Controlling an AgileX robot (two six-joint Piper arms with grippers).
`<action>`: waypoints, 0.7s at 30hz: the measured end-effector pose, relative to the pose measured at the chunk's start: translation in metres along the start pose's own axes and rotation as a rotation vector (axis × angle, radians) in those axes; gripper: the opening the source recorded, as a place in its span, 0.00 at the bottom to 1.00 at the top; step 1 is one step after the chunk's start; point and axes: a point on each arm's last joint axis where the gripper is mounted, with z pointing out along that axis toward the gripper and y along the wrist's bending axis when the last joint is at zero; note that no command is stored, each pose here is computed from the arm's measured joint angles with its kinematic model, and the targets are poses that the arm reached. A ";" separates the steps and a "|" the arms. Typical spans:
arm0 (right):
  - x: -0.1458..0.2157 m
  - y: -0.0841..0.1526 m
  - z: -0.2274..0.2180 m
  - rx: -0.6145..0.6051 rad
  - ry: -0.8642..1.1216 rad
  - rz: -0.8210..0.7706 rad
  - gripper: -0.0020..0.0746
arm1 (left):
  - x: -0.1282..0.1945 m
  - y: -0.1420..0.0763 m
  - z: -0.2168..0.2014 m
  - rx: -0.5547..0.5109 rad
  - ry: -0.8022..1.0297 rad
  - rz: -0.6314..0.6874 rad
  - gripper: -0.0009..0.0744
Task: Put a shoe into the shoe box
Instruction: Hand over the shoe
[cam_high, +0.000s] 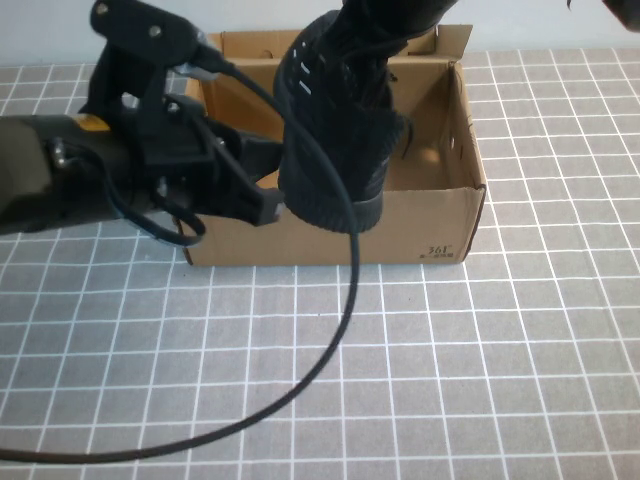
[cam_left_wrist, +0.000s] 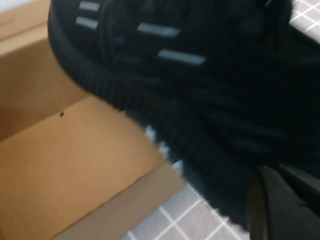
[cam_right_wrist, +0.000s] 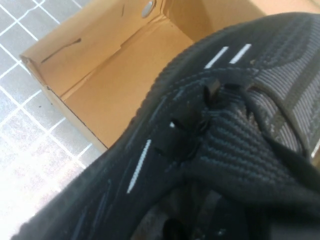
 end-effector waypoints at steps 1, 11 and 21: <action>0.001 -0.002 0.002 -0.004 0.004 0.009 0.03 | -0.001 -0.003 0.001 0.001 -0.011 0.007 0.02; 0.001 -0.004 0.002 -0.009 0.005 0.018 0.03 | -0.011 -0.045 0.007 0.090 -0.083 0.216 0.62; 0.001 -0.004 0.002 -0.014 0.004 0.020 0.03 | -0.022 -0.057 0.024 0.007 -0.222 0.241 0.70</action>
